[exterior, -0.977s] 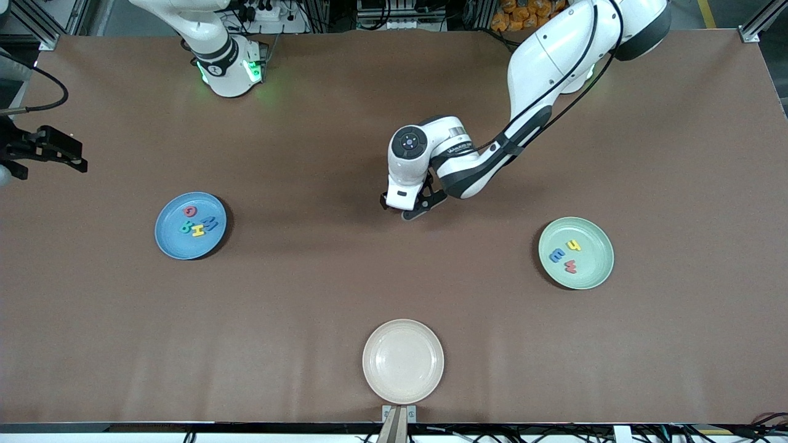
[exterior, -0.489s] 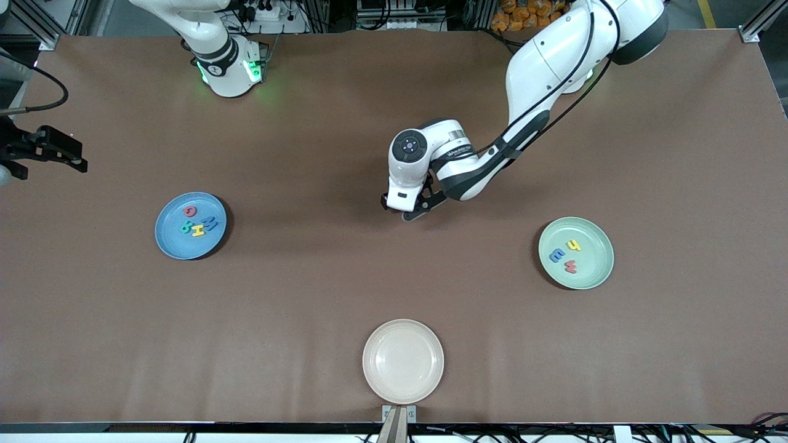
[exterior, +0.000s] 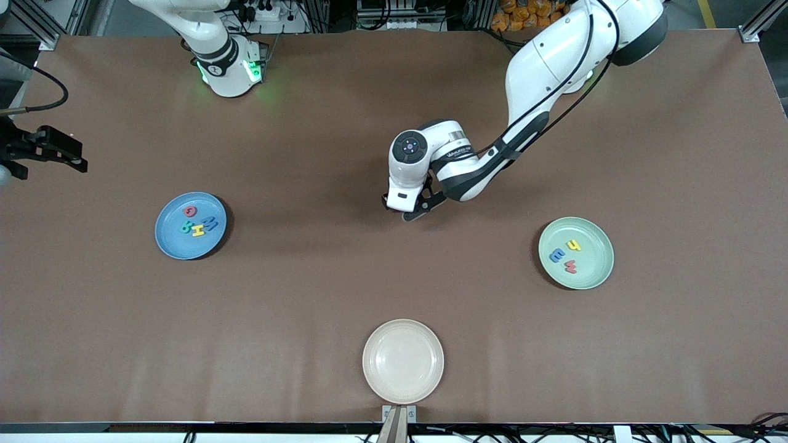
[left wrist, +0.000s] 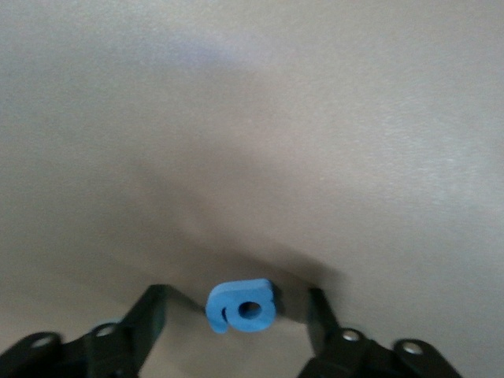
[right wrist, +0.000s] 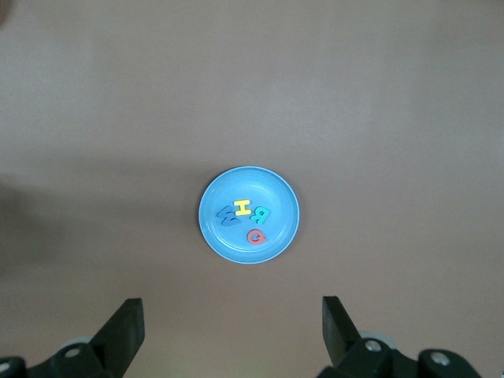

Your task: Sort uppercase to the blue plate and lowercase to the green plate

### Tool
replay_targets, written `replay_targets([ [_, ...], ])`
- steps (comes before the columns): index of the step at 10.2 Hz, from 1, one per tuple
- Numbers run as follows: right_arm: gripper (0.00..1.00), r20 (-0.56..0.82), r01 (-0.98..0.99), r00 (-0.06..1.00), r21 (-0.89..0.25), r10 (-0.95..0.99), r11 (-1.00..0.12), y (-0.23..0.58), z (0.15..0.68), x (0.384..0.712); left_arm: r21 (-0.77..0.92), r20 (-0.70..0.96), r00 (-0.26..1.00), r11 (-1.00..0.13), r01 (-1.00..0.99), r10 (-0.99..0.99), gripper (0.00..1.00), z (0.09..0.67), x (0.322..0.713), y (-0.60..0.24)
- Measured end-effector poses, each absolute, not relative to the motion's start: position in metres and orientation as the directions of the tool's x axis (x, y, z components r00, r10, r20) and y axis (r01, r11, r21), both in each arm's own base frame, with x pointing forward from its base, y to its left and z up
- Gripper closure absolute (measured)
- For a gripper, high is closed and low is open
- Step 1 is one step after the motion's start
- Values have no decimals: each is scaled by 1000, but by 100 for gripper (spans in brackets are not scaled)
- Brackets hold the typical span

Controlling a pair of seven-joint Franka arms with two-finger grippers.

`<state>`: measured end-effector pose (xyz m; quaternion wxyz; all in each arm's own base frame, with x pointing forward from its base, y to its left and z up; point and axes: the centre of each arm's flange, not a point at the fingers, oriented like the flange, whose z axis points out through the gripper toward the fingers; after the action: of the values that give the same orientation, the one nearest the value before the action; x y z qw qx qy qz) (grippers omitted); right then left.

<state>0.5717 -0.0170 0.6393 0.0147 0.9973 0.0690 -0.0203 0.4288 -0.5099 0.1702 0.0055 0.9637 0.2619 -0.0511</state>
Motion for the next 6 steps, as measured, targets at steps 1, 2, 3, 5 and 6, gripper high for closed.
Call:
replay_targets([
  [1,0,-43,138,990,27,137,-990,-17,639,572,-9,-101,857,-862,507,505,44,173,431,-511],
  [2,0,-43,138,990,27,137,-990,-17,639,572,-4,-100,856,-861,509,507,55,174,432,-512],
  [3,0,-43,138,990,27,137,-990,-17,639,572,-4,-100,856,-861,509,507,64,175,432,-512],
  [5,0,-43,138,990,27,137,-990,-17,639,572,-4,-100,853,-857,515,513,64,175,433,-512],
  [6,0,-43,138,990,27,137,-990,-17,639,572,-3,-97,845,-849,529,526,64,176,438,-508],
])
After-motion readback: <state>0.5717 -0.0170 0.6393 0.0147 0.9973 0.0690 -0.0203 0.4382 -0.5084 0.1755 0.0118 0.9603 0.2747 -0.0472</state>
